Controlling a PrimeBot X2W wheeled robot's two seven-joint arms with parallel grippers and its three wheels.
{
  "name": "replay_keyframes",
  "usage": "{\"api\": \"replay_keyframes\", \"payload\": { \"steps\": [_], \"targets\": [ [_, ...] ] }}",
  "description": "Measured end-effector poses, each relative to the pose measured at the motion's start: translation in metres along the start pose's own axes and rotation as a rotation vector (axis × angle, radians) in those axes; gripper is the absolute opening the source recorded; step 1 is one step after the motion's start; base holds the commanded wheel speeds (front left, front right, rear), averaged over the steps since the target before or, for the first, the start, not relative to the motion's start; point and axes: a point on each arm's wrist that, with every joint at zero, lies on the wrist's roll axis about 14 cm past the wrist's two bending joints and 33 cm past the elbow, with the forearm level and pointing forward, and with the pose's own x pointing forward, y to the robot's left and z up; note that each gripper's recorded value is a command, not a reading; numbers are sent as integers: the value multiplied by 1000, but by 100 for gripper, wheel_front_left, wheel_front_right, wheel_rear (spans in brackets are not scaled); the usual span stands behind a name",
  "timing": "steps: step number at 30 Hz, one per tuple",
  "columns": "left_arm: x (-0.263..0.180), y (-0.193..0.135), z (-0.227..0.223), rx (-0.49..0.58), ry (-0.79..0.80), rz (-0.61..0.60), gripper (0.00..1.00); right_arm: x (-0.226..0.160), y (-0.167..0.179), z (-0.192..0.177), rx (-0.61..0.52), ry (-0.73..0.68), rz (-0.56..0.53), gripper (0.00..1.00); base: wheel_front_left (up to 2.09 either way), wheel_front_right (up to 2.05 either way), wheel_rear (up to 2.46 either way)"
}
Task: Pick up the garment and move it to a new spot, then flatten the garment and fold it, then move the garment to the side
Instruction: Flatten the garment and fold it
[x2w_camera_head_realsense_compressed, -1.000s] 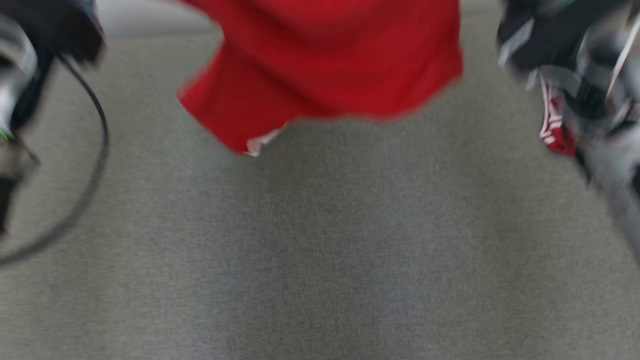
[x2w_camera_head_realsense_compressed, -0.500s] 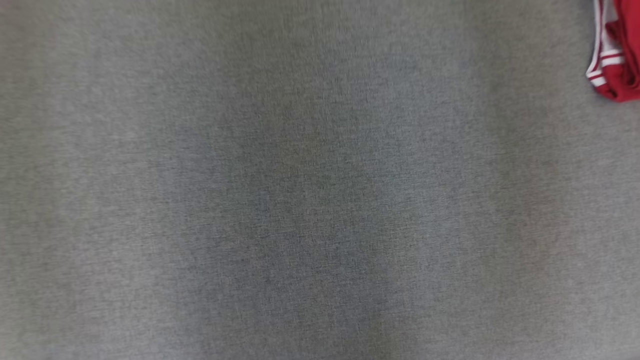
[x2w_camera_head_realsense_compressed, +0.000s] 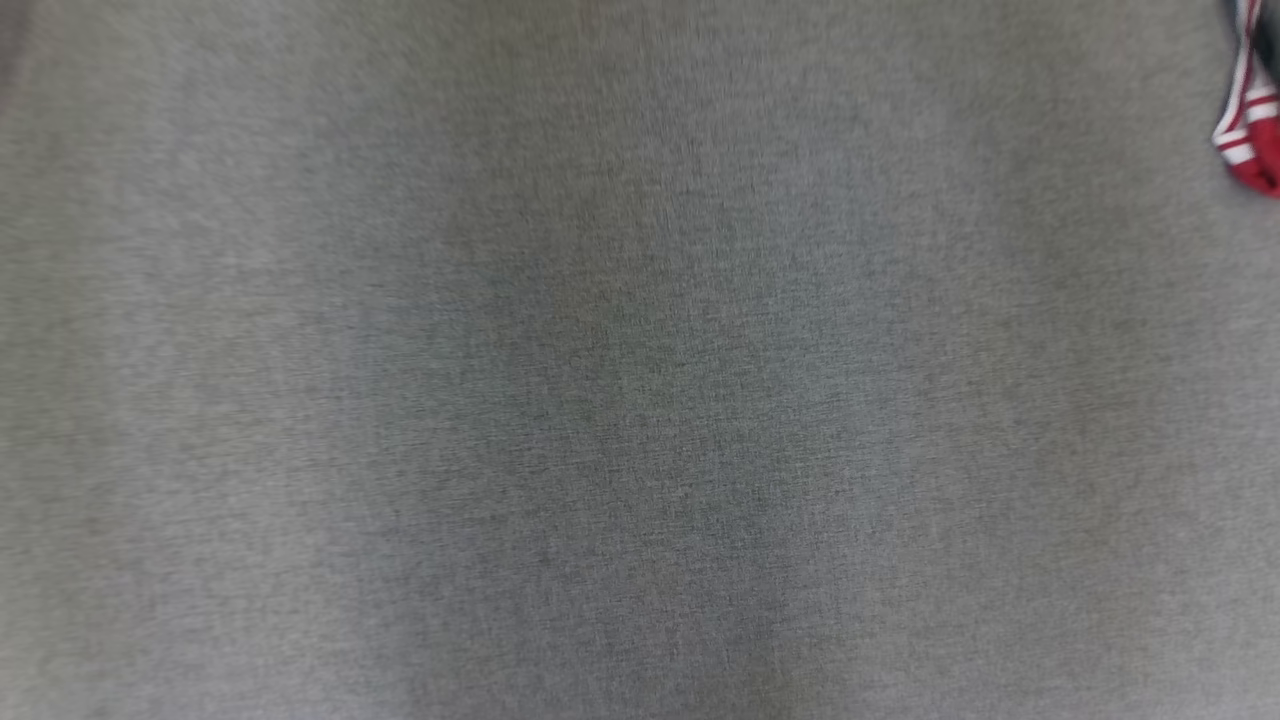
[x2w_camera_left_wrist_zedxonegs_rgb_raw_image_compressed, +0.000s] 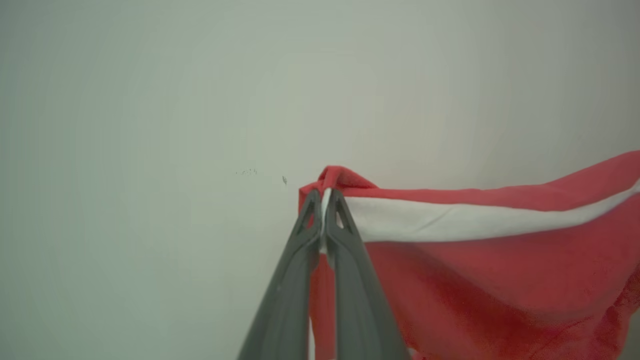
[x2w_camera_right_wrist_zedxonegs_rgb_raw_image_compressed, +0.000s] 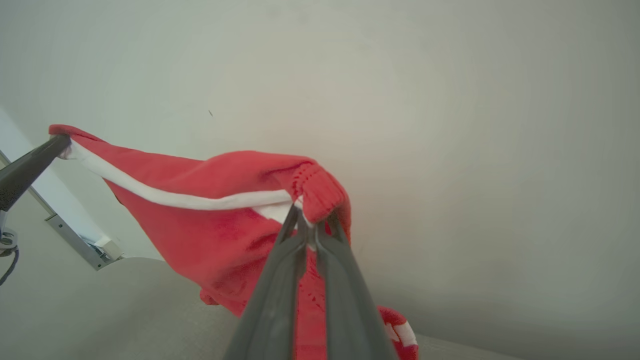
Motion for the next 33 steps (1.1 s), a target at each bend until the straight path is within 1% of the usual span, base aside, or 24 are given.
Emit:
{"api": "replay_keyframes", "payload": {
  "steps": [4, 8, 14, 19, 25, 26, 28, 33],
  "targets": [
    [-38, -15, -30, -54, 49, -8, 0, -31, 3, -30, 52, 40, 13, 0, 0, 0, 0],
    [-88, -39, -54, -158, 105, 15, 0, -73, 12, -67, 115, 106, 31, 0, 0, 0, 0],
    [-171, -65, -64, -284, 180, 105, 0, -138, 39, -108, 227, 165, 55, 0, 0, 0, 0],
    [-241, -90, -72, -365, 272, 162, 0, -185, 57, -133, 285, 216, 51, 0, 0, 0, 0],
    [-312, -105, -83, -448, 368, 270, 0, -240, 81, -165, 376, 293, 28, 0, 0, 0, 0],
    [-332, -107, -86, -465, 393, 301, 0, -259, 91, -177, 386, 332, 31, 0, 0, 0, 0],
    [-353, -105, -89, -473, 416, 342, 0, -275, 97, -183, 394, 351, 27, 0, 0, 0, 0],
    [-393, -105, -90, -476, 447, 425, 0, -310, 131, -195, 414, 404, 79, 0, 0, 0, 0]
  ]
}}
